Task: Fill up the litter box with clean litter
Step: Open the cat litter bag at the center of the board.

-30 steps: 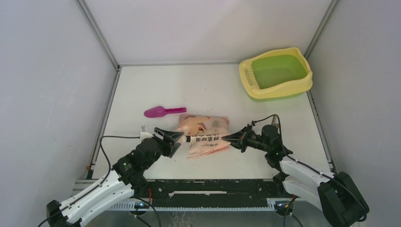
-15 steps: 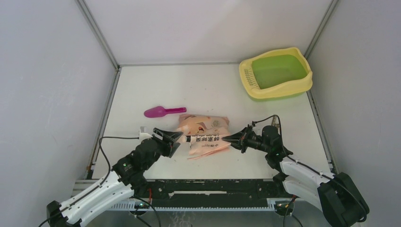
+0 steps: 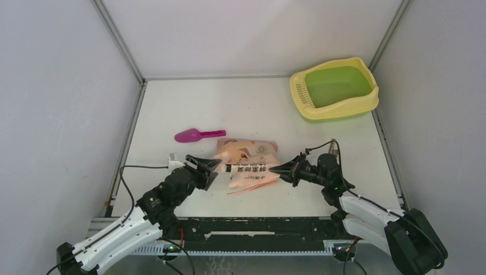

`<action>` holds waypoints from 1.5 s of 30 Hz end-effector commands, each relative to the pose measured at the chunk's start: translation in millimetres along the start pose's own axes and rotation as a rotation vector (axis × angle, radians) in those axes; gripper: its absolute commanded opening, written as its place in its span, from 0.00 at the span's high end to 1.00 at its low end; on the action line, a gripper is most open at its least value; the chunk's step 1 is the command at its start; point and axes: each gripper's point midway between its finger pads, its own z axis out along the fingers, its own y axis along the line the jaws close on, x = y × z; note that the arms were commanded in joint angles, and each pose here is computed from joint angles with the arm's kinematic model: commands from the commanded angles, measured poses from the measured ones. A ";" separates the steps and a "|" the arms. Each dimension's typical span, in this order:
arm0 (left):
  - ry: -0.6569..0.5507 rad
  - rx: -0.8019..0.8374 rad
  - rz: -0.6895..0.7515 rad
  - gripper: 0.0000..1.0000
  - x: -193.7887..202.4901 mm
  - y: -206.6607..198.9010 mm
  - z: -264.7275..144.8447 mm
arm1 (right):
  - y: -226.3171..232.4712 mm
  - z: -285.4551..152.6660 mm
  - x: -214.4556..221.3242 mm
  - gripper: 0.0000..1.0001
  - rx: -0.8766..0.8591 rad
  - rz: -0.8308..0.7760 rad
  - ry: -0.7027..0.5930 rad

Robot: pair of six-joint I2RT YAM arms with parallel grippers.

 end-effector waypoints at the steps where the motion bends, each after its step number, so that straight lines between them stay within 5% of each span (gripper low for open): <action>1: -0.027 0.079 -0.022 0.28 -5.8 -30.0 -4.9 | 10.5 -1.7 5.1 1.00 -0.048 -0.030 0.013; 45: -0.049 0.209 -0.061 0.30 -11.5 -71.8 -13.3 | 0.7 1.2 8.4 1.00 -0.034 -0.026 0.022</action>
